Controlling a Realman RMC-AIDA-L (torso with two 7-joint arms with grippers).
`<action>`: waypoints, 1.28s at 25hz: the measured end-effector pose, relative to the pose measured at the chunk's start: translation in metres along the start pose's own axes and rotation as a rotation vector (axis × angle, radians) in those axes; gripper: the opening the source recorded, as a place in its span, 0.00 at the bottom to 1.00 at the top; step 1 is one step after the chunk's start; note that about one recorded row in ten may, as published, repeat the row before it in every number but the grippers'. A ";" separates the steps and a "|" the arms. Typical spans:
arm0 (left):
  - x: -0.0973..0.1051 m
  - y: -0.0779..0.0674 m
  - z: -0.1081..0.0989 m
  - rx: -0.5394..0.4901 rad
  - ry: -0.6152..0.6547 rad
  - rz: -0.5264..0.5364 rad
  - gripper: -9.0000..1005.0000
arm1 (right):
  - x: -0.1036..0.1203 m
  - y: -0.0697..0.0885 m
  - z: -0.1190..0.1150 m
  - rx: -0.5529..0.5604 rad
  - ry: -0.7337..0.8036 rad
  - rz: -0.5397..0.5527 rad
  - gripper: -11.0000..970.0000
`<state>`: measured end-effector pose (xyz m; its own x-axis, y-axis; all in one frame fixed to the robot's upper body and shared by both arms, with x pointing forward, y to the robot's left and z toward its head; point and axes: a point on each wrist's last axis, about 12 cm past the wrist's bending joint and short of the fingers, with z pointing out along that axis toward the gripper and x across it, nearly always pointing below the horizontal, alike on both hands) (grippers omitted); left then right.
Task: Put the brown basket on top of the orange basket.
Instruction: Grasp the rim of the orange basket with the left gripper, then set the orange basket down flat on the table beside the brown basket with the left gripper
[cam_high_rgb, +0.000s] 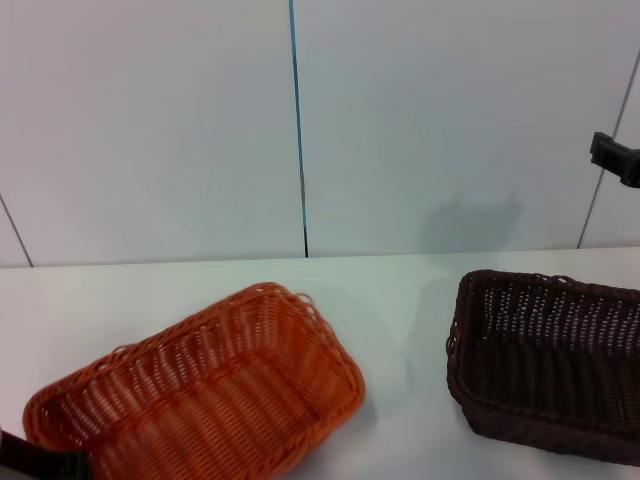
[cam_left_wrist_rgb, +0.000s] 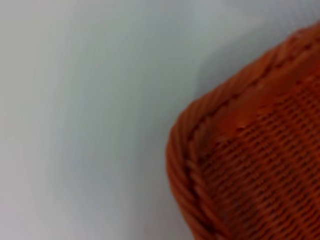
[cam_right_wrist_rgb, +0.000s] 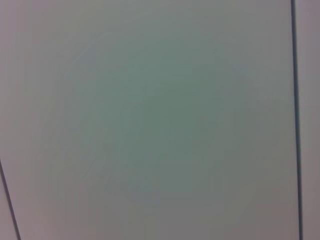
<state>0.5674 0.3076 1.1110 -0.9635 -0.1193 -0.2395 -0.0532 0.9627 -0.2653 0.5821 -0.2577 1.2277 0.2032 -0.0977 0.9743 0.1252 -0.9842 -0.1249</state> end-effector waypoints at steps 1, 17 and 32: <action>-0.002 0.000 -0.001 0.000 -0.005 0.006 0.23 | 0.000 0.000 0.000 0.000 0.000 0.001 0.79; -0.035 0.008 -0.034 0.098 -0.034 0.005 0.14 | 0.000 -0.001 0.003 0.004 0.018 0.011 0.79; -0.073 0.001 -0.050 0.101 -0.043 0.035 0.14 | -0.004 0.000 0.003 -0.001 0.008 0.018 0.79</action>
<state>0.6246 0.3293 1.1750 -0.9521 -0.0983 -0.2895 0.0091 0.9373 -0.3483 0.5840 -0.2566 1.2233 0.1978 -0.1163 0.9733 0.1211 -0.9824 -0.1420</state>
